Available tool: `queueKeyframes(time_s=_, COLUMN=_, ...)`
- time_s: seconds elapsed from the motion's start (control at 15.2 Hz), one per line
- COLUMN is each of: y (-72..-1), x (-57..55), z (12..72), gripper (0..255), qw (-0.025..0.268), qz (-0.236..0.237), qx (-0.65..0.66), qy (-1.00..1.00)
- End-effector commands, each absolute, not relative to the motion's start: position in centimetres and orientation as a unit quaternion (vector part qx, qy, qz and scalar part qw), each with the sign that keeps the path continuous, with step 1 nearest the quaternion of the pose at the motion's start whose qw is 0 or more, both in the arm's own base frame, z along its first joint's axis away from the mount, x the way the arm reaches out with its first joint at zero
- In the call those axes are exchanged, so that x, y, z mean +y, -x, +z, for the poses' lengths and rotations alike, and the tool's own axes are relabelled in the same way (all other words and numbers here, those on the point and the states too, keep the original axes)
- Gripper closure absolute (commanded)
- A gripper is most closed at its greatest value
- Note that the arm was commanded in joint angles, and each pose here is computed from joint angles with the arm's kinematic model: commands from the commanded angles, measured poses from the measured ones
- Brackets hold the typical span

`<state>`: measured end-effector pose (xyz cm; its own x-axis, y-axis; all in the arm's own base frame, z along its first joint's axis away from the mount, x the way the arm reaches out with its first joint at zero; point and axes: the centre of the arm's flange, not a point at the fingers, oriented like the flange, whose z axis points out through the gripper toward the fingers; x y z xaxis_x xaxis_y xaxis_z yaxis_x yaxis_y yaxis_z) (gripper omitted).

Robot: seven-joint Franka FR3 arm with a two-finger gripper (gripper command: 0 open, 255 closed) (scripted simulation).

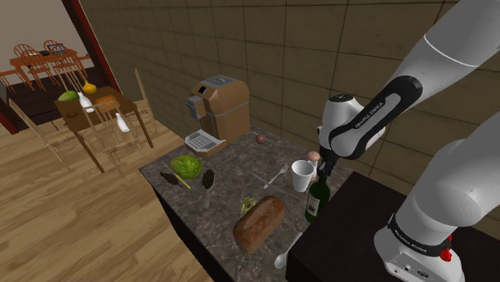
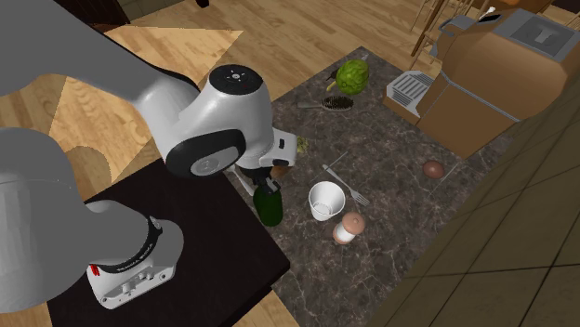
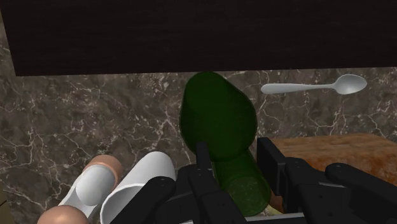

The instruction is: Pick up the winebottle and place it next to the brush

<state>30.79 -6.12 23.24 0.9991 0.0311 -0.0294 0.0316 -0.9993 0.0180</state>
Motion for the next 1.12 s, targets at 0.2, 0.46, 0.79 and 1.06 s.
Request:
queueKeyframes(time_s=0.2, y=-30.8, x=-6.1, z=23.8, gripper=255, qw=0.009, qz=-0.014, qx=0.016, qy=-1.000)
queueKeyframes(time_s=0.46, y=-30.8, x=-6.1, z=25.9, gripper=255, qw=0.009, qz=-0.014, qx=0.016, qy=-1.000)
queueKeyframes(time_s=0.79, y=-30.8, x=-6.1, z=28.5, gripper=255, qw=0.009, qz=-0.014, qx=0.016, qy=-1.000)
queueKeyframes(time_s=1.06, y=-30.8, x=-6.1, z=30.6, gripper=255, qw=0.009, qz=-0.014, qx=0.016, qy=-1.000)
